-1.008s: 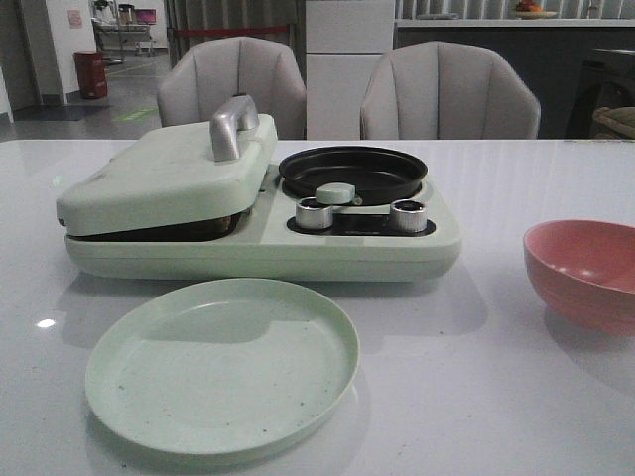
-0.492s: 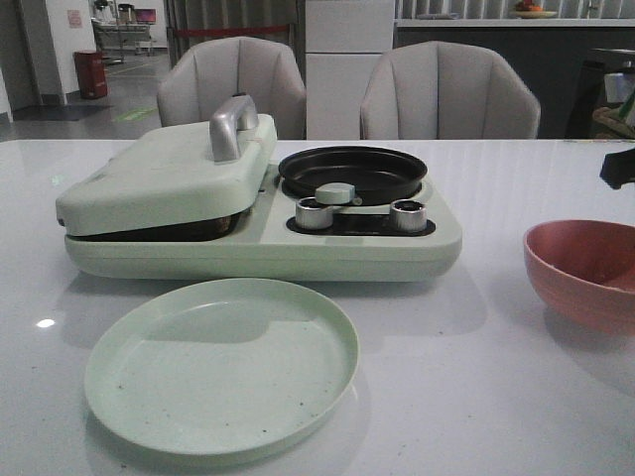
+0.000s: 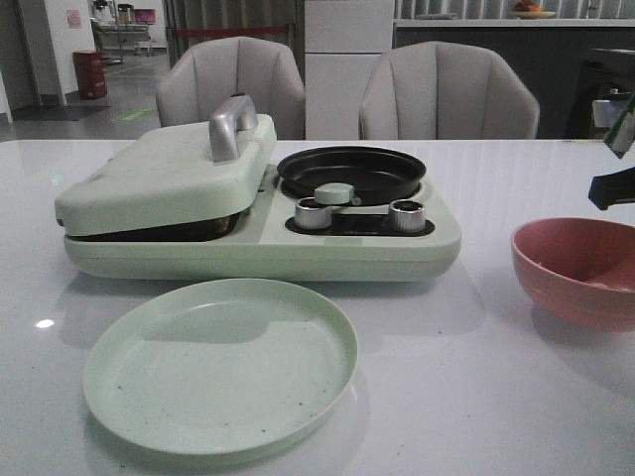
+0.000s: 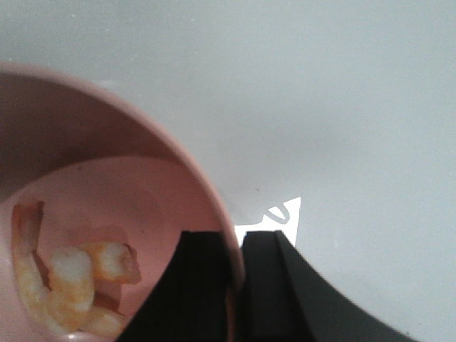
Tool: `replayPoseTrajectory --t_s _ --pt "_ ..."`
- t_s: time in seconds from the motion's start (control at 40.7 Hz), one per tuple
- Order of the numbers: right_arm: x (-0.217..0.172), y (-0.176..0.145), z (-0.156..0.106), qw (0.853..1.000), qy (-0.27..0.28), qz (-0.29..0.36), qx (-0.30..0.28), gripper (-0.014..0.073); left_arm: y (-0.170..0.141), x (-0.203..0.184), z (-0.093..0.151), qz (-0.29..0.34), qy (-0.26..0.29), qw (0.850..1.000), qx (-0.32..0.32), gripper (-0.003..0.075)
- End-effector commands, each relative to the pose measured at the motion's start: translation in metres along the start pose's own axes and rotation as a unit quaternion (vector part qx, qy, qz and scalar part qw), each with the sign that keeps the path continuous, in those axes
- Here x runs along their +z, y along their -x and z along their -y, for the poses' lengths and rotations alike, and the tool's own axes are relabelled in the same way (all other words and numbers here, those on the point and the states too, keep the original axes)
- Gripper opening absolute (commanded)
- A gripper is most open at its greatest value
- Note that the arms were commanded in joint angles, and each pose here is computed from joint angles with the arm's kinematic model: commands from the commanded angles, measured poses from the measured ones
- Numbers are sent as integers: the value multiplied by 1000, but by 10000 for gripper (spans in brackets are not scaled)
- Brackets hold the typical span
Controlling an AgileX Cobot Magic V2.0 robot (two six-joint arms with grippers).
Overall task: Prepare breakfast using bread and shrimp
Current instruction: 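Grasp the rim of the pink bowl with the right gripper and lift, then tilt the pink bowl over the black frying pan to pour shrimp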
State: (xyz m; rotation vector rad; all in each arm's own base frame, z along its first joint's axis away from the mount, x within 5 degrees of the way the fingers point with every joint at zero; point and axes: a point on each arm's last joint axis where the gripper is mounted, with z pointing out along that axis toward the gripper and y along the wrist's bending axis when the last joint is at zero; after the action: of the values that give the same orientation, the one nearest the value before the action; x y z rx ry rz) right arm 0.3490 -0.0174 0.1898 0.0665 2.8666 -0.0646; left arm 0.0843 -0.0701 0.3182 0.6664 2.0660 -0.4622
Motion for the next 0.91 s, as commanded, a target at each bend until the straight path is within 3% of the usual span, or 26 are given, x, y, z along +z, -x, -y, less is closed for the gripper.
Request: replayPoseTrajectory --t_s 0.0,0.172,0.369,0.541,0.689,0.885 --pt "-24 10 4 999 -6 51 -6 66 14 -6 1 48 -4 999 -5 101" --pt "-41 12 5 997 -10 81 -11 34 14 -6 1 48 -4 999 -5 101" --pt "-94 22 -13 982 -16 179 -54 43 14 -6 1 48 -4 999 -5 101" --pt "-148 40 -62 949 -32 277 -148 45 14 -6 1 48 -4 999 -5 101" --pt "-184 57 -100 917 -58 357 -170 45 14 -6 1 48 -4 999 -5 101" --pt "-198 84 -145 864 -147 434 -206 45 14 -6 1 48 -4 999 -5 101"
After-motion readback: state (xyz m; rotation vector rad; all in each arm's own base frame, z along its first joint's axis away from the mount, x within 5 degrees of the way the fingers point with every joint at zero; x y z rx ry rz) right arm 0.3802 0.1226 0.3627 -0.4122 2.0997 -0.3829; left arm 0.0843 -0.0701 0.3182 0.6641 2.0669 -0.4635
